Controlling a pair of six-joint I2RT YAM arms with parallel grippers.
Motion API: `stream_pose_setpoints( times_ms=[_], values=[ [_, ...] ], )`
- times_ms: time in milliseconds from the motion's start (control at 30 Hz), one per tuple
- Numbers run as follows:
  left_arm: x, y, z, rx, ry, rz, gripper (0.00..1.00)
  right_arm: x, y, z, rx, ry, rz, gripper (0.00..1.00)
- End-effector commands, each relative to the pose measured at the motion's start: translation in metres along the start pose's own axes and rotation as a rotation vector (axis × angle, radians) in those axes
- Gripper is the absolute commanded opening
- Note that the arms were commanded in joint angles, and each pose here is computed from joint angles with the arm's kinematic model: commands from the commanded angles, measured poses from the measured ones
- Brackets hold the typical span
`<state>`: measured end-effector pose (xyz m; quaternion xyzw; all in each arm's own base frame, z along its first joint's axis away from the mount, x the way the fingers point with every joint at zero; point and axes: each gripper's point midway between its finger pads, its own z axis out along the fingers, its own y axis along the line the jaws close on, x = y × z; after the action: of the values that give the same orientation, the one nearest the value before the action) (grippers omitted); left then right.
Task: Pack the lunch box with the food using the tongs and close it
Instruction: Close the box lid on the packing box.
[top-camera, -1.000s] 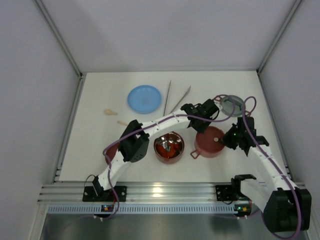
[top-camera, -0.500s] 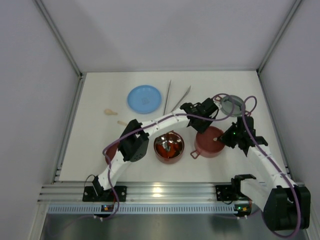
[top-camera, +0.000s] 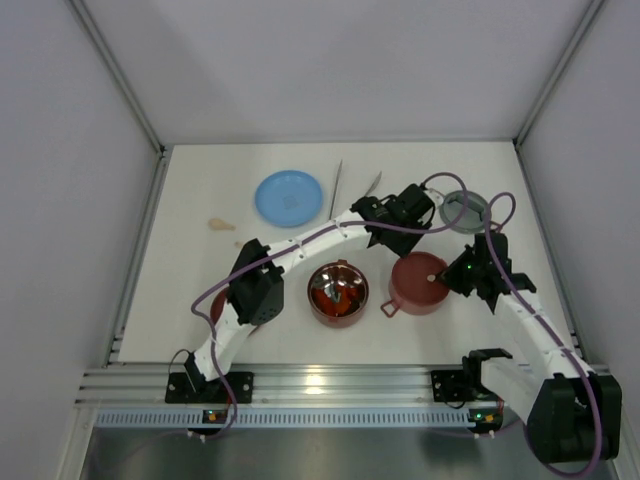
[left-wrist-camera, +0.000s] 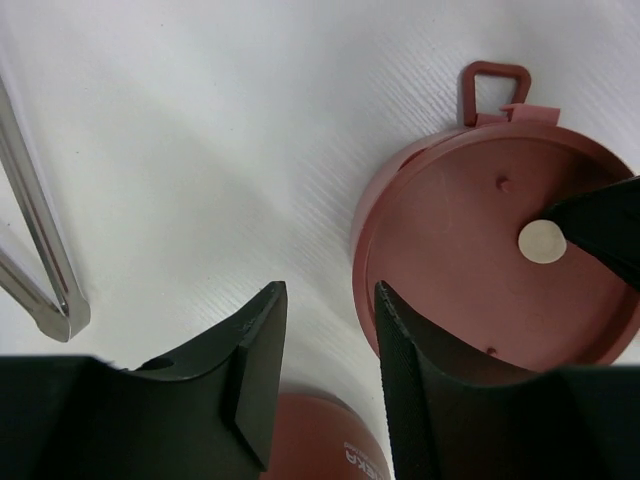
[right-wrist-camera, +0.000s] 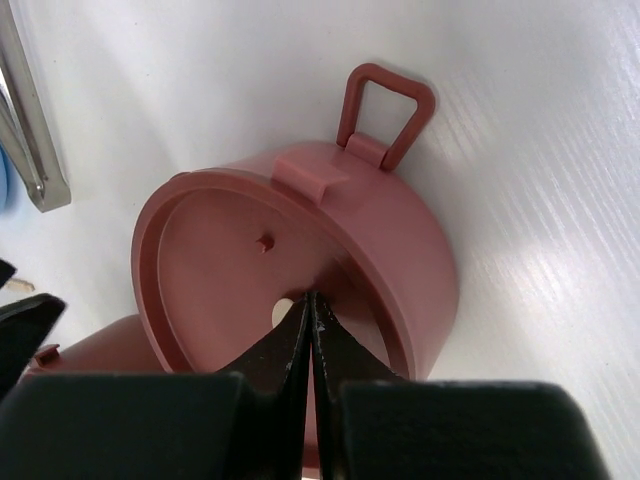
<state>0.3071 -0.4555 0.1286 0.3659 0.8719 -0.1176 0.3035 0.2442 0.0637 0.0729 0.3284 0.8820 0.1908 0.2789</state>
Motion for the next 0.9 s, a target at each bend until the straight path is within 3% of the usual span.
stream_pose_setpoints(
  times_ms=[0,333,500,667,867],
  values=[
    [-0.028,0.002,-0.030,0.011,-0.076,0.007,0.44,0.017,-0.047,-0.004,0.203,0.037,-0.014,0.00],
    [-0.030,-0.007,-0.042,0.065,-0.075,0.003,0.28,-0.002,-0.034,-0.026,0.195,-0.028,-0.025,0.00],
    [-0.028,-0.022,-0.058,0.140,-0.073,0.005,0.24,-0.003,-0.032,-0.028,0.188,-0.032,-0.027,0.00],
    [0.006,-0.032,-0.039,0.169,0.020,0.018,0.18,0.001,-0.034,-0.024,0.187,-0.021,-0.024,0.00],
    [0.053,-0.052,-0.012,0.238,0.144,0.024,0.18,0.003,-0.038,-0.019,0.197,-0.011,-0.026,0.00]
  ],
)
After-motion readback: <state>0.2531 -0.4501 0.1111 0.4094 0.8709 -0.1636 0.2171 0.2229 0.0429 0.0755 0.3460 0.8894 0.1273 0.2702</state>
